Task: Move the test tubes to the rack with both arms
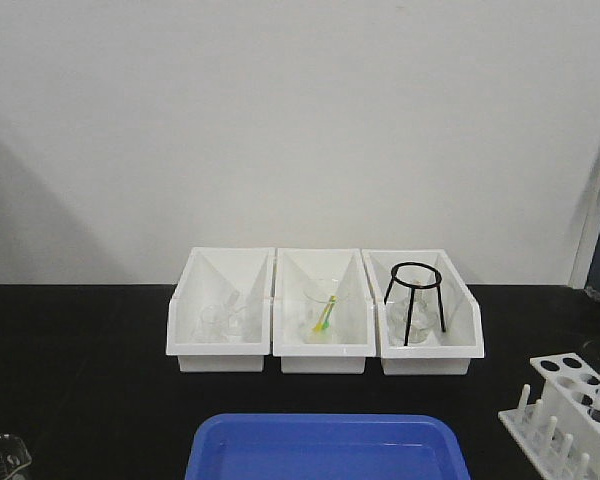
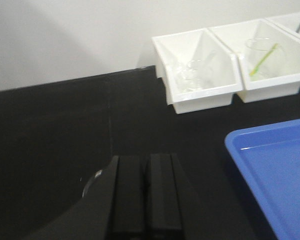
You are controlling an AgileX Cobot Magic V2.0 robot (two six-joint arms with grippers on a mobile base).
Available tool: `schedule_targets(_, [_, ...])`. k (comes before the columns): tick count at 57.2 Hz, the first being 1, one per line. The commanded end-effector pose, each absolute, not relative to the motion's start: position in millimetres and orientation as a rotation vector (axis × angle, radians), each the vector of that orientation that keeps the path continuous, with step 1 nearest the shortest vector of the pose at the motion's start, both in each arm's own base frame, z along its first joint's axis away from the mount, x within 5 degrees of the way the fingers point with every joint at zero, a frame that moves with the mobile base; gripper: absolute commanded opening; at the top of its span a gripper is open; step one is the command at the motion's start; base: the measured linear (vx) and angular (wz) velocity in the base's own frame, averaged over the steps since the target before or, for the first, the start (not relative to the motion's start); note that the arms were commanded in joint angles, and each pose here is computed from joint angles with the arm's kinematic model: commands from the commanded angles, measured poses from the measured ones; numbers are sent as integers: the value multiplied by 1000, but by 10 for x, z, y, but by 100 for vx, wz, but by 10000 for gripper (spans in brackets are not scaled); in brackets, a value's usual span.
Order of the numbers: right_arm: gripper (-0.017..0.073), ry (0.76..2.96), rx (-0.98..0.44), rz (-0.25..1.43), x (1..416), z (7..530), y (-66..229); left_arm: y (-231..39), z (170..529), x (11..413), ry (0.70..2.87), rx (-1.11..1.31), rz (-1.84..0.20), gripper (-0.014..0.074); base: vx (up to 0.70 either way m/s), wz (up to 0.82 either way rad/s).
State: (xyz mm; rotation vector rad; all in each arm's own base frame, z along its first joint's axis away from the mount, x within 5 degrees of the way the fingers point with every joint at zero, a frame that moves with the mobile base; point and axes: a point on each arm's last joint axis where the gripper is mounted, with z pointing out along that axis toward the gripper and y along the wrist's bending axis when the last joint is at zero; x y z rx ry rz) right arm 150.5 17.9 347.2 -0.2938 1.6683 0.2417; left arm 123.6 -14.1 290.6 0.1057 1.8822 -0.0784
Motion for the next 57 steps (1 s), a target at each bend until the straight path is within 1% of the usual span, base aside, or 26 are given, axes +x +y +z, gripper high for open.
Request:
schedule_targets(1, [-8, 1635, -292, 205, 1503, 3577, 162, -84, 2790, 1094, 1709, 38, -82, -20, 0, 0])
schedule_targets(10, [-8, 1635, -292, 205, 1503, 3577, 162, -41, 2095, 768, 1679, 18, -63, -20, 0, 0])
schedule_targets(15, [-8, 1635, -292, 205, 1503, 3577, 162, -35, 1829, 662, 1663, 6, -75, -20, 0, 0])
schedule_targets(18, [-8, 1635, -292, 205, 1503, 3577, 162, -34, 1821, 609, 1694, 33, -54, -20, 0, 0])
schedule_targets(23, [-8, 1635, -292, 205, 1503, 3577, 162, -33, 1866, 556, 1602, 59, -36, -20, 0, 0])
schedule_targets(29, [-8, 1631, -292, 204, 1494, 3583, 164, -38, 1888, 571, 1586, 55, -50, -20, 0, 0])
schedule_targets(57, [-8, 1631, -302, 211, 1487, 3583, 173, -40, 1890, 572, 1588, 45, -64, -20, 0, 0])
